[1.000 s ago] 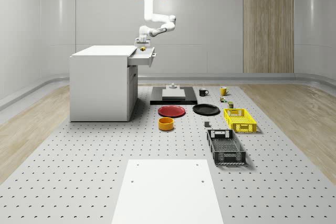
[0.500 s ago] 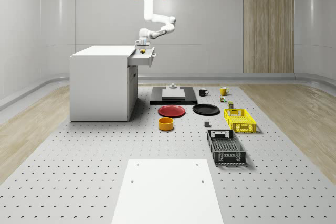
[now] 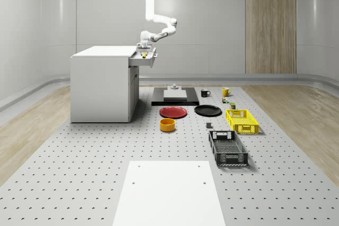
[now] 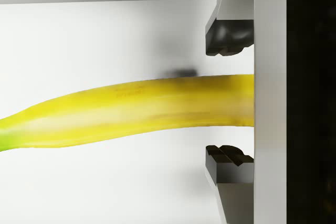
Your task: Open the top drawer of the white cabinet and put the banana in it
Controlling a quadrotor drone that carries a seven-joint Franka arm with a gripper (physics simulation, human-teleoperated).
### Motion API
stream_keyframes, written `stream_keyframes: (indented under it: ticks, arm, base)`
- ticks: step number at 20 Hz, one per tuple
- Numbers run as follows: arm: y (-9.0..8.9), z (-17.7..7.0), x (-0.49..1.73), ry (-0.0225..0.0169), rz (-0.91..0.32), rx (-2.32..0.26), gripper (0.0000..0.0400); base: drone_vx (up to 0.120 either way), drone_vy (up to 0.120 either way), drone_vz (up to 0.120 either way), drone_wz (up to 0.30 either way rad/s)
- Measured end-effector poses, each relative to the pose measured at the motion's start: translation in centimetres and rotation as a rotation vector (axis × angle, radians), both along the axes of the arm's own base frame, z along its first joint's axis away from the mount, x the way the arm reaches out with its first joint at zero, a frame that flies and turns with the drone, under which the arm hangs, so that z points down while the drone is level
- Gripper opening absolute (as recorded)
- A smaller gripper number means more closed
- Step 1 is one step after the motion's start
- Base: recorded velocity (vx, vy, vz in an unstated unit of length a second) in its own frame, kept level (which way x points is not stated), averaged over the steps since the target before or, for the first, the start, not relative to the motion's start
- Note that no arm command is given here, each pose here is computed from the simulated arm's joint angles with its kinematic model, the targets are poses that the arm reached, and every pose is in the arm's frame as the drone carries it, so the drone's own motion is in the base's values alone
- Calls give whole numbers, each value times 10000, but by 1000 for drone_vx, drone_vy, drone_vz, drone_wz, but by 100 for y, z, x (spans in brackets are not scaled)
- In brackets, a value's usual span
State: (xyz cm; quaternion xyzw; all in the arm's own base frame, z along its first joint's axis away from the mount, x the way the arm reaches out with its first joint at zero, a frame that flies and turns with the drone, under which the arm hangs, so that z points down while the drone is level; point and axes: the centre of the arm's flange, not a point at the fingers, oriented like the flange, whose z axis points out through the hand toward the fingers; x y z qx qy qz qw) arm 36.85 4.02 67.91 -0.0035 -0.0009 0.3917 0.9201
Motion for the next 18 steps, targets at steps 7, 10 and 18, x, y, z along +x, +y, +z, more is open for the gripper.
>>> stream_keyframes:
  ticks: [7, 10, 18]
  arm:
    - [-1, -121, 0, 15, -128, 34, 381]
    - [-1, -244, 0, 18, -158, 39, 391]
    - [-1, -414, 1, 21, -187, 44, 399]
  base:
    - [0, 0, 0, 0]
    - [0, 0, 0, 0]
    - [0, 0, 0, 0]
